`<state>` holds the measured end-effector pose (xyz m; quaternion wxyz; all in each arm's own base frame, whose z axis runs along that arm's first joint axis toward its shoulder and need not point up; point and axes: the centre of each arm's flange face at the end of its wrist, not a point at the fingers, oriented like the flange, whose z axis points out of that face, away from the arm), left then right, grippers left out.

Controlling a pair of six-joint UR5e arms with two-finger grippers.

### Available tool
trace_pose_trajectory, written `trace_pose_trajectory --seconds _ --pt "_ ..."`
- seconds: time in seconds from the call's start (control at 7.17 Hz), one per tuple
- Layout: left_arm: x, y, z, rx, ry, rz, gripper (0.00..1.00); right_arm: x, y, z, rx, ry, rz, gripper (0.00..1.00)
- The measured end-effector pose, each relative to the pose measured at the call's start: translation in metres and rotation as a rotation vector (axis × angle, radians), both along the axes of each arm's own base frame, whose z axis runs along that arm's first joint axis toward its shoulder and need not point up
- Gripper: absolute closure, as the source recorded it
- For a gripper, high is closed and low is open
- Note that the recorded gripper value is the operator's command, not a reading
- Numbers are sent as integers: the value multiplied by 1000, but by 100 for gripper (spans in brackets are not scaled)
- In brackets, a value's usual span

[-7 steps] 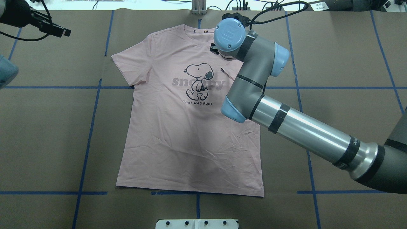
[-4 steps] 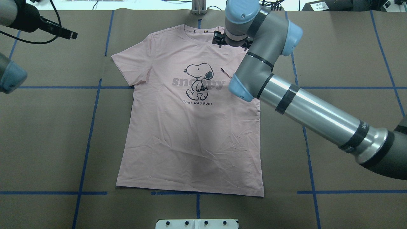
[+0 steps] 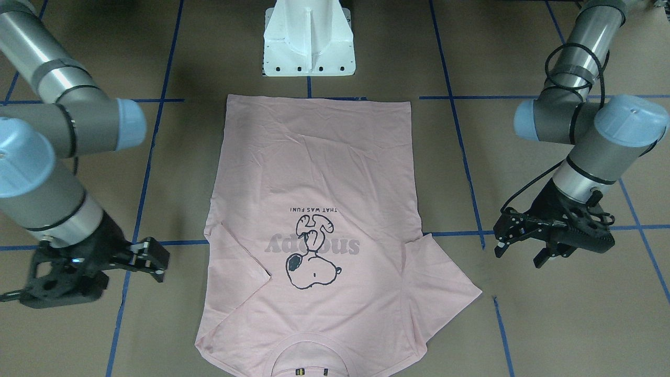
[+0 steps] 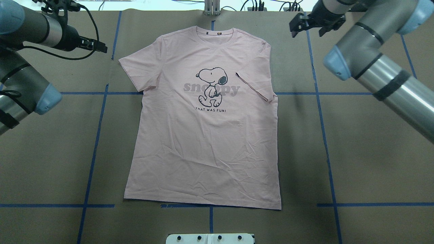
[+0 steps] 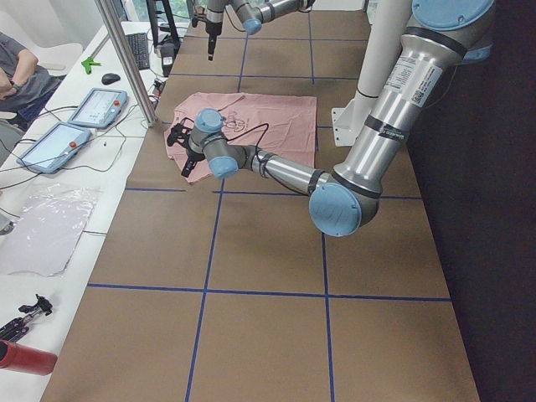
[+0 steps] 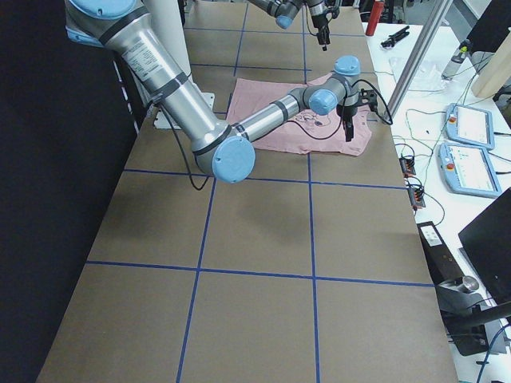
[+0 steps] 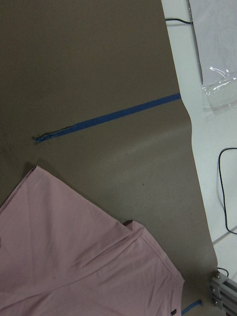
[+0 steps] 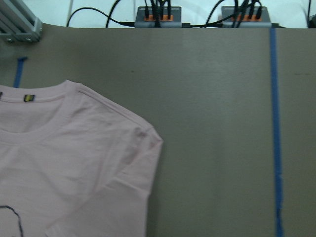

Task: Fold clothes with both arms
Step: 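Raise the right gripper away while moving the left gripper toward the other sleeve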

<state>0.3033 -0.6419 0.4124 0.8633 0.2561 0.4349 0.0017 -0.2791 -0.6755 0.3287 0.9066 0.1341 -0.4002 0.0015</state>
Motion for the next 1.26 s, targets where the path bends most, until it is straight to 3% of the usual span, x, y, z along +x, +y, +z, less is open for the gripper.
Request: trace_pose_trajectory --seconds 0.42,1.12,1.26 --pt "63 -6 14 -60 -19 -92 43 50 21 36 26 5 -24 0" --pt "105 -27 41 -70 -43 -116 49 58 30 48 21 15 -18 0" --pt "107 -26 41 -68 -46 -115 54 58 30 48 22 16 -17 0"
